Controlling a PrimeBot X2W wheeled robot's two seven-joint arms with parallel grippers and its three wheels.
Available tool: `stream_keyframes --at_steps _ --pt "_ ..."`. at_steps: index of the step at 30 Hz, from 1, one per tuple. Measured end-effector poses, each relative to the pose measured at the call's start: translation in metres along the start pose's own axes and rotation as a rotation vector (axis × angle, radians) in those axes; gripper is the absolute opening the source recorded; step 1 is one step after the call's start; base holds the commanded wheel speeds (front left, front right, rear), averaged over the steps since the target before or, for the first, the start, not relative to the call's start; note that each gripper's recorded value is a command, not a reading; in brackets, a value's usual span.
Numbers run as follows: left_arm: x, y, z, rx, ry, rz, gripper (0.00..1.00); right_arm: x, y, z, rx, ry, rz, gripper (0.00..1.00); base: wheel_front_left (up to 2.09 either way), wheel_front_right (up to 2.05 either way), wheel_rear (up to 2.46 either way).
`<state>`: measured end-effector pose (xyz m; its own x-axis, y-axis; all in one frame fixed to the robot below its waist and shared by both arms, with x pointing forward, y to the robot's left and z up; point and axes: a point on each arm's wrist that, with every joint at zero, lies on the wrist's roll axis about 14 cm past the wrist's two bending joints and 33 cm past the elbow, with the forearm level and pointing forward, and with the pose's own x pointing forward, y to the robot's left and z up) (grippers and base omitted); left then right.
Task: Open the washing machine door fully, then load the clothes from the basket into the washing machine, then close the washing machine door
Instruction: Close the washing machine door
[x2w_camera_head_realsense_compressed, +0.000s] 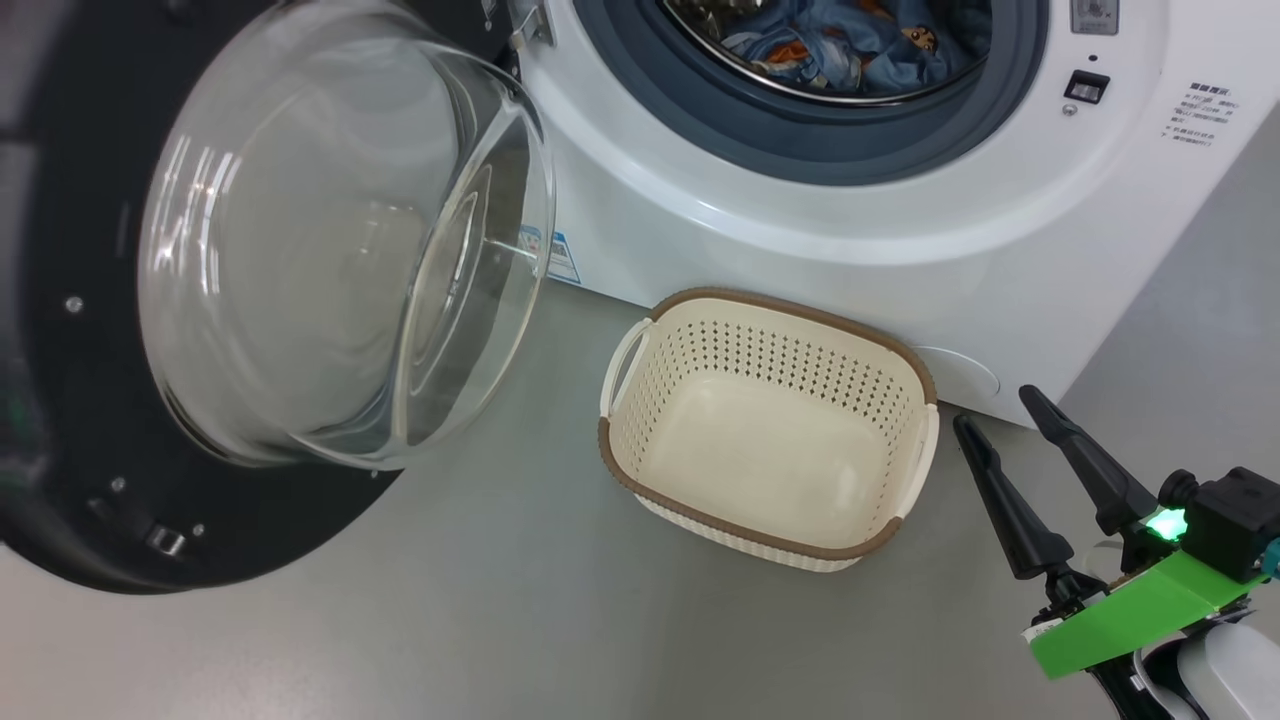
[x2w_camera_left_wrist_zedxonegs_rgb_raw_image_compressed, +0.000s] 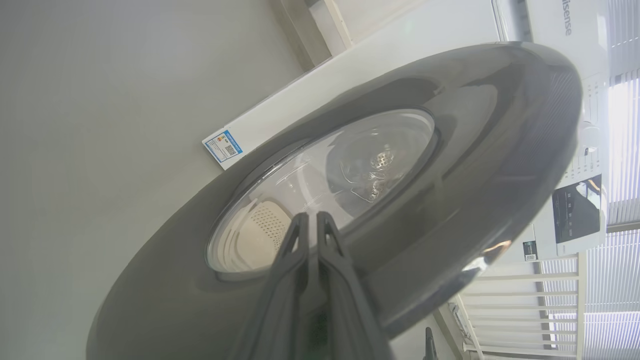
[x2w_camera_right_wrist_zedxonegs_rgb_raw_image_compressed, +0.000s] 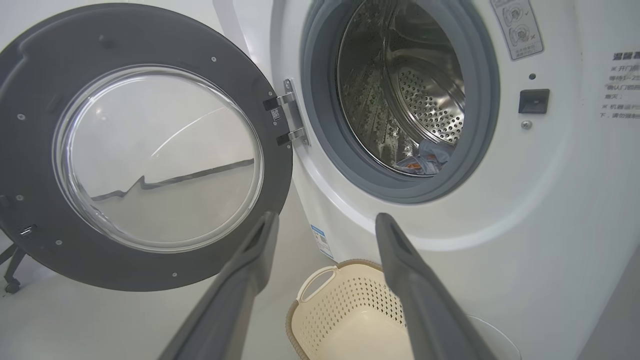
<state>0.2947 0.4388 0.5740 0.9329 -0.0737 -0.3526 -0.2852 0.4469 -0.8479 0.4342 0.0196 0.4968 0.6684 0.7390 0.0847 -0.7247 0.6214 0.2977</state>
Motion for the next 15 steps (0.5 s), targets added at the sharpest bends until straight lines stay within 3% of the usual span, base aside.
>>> stream_keyframes --at_steps 15 --pt "0.006 -0.026 -0.036 0.097 0.158 -0.087 0.0 -0.016 0.001 0.019 -0.012 -0.047 -0.052 1.0 0.0 0.0 0.0"
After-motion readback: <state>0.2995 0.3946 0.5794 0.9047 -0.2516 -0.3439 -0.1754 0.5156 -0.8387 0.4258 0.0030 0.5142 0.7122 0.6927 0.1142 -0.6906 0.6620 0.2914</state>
